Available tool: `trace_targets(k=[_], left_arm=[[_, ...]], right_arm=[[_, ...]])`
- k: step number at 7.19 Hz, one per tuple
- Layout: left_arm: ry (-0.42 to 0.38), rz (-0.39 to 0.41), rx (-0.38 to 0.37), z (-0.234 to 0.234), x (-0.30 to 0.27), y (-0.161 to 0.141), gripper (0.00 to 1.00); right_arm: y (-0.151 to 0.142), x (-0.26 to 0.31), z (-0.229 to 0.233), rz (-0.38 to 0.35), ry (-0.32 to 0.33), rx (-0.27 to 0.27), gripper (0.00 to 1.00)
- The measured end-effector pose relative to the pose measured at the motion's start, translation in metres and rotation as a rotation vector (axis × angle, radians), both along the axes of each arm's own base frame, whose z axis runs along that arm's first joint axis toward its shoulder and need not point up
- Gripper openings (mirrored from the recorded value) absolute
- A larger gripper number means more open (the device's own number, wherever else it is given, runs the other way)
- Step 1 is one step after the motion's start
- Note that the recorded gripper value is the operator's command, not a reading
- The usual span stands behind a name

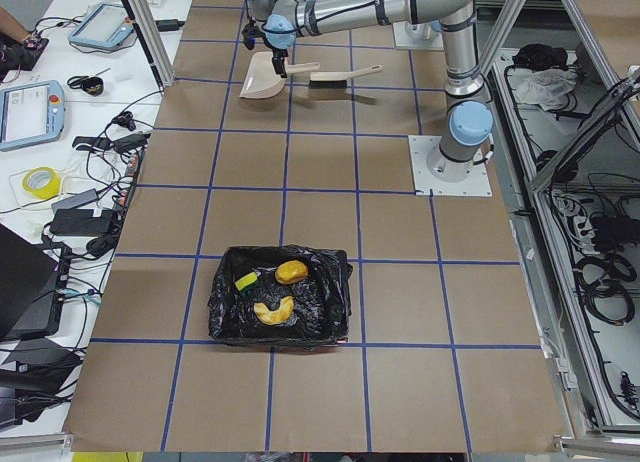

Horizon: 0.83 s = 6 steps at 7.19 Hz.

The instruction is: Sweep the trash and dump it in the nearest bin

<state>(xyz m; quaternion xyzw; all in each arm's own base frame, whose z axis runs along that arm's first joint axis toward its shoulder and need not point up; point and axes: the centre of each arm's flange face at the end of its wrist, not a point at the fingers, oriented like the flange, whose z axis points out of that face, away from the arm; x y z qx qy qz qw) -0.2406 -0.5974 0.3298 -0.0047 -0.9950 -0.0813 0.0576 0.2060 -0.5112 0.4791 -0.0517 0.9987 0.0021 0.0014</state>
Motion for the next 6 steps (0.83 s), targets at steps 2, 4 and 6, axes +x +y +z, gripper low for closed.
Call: trace_targets(k=[2,4,6], left_arm=[[-0.078,-0.023,-0.051,0.061,0.051,0.005,1.0],[-0.104,-0.003,-0.068,0.103,0.09,0.018,1.0],[-0.097,-0.018,-0.112,0.141,0.129,0.034,1.0]], right_arm=[[0.0,0.0,0.0,0.0,0.0,0.0,1.0],[0.0,0.001,-0.002,0.001,-0.001,0.005,1.0],[0.001,0.001,-0.004,-0.003,-0.003,0.009,1.0]])
